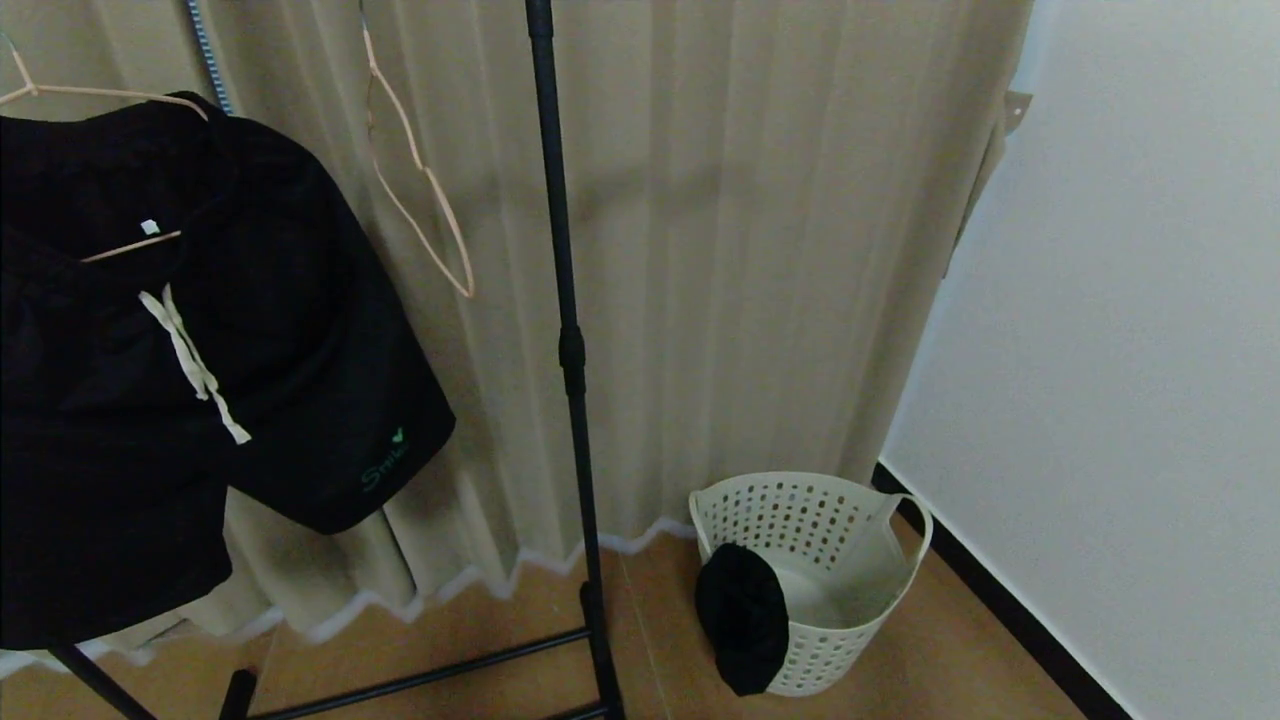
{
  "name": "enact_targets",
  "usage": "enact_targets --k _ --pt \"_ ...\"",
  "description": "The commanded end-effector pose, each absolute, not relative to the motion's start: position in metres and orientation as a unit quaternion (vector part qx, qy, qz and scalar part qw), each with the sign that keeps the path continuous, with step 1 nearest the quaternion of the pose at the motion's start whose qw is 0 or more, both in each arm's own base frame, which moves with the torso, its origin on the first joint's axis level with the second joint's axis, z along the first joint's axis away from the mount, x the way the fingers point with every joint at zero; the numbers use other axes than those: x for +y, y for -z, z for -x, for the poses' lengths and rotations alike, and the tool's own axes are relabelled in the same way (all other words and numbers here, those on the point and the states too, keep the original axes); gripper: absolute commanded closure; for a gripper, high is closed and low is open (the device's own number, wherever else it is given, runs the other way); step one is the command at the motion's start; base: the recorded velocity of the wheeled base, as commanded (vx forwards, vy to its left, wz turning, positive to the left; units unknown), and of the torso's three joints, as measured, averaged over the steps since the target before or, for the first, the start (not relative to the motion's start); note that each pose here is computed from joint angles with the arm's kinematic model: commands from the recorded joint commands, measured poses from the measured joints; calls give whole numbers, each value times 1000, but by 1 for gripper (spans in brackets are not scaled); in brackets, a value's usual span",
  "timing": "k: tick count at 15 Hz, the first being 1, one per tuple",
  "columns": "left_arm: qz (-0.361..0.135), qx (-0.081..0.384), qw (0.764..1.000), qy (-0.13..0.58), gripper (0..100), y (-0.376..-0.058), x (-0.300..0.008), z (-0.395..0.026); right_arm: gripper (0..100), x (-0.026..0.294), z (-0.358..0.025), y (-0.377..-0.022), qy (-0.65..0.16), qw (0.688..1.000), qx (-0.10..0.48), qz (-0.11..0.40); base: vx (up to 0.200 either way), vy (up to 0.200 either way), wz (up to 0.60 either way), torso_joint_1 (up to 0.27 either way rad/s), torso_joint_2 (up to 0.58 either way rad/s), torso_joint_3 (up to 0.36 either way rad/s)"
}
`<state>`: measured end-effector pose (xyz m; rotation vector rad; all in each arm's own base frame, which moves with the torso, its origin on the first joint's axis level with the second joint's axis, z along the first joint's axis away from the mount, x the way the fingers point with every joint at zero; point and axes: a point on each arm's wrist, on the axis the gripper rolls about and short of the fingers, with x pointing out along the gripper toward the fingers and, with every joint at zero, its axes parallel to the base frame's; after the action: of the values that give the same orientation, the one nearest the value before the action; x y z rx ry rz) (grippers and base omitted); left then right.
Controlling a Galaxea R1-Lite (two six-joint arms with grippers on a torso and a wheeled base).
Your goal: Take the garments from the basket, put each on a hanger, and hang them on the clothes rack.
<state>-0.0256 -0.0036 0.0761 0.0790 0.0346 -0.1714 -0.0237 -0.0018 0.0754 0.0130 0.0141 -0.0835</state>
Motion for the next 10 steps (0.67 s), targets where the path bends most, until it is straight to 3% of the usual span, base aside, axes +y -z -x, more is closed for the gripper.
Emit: enact_targets --k 1,10 --pt "-38 18 995 85 0 -76 -4 25 0 -2 23 -75 42 999 7 -7 0 0 0 0 0 0" --pt "-41 18 995 84 0 -76 -3 25 0 -2 23 -76 41 999 5 -14 0 0 0 1 1 -23"
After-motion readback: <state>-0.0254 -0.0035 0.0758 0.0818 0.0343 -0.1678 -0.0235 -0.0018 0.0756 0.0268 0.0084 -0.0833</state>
